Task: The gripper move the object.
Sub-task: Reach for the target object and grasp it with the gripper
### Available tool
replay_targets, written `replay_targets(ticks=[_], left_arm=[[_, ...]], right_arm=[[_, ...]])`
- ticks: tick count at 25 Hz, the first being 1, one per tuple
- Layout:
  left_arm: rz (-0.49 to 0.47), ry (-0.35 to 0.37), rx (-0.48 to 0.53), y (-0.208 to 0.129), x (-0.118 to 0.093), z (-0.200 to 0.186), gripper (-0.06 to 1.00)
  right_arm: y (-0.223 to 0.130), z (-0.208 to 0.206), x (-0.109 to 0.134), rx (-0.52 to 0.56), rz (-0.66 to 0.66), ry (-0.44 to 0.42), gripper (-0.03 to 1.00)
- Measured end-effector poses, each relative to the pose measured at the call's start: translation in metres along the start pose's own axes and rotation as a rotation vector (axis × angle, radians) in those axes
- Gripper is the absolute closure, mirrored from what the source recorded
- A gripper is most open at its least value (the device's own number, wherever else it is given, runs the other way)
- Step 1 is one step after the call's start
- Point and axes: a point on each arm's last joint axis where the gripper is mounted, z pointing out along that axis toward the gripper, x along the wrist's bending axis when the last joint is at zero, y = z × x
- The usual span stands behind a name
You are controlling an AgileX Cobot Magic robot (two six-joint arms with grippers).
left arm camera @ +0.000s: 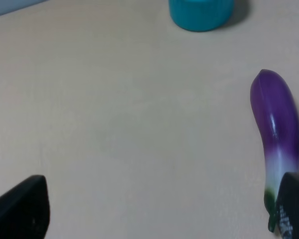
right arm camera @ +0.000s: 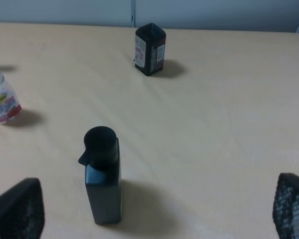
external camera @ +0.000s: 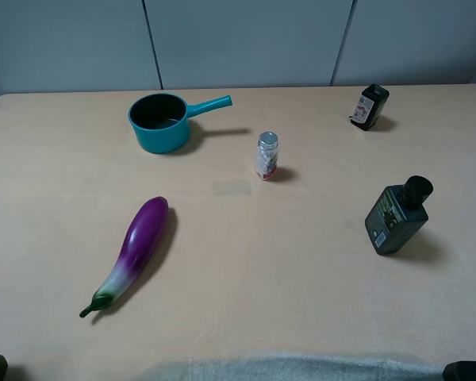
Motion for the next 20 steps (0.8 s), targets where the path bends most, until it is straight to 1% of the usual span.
replay_targets(ticks=[20], left_arm=[[0.000, 0.000, 0.000, 0.0000, 0.0000, 0.0000, 0.05]], right_arm=[[0.0000, 0.0000, 0.0000, 0.000, 0.000, 0.000, 0.28]])
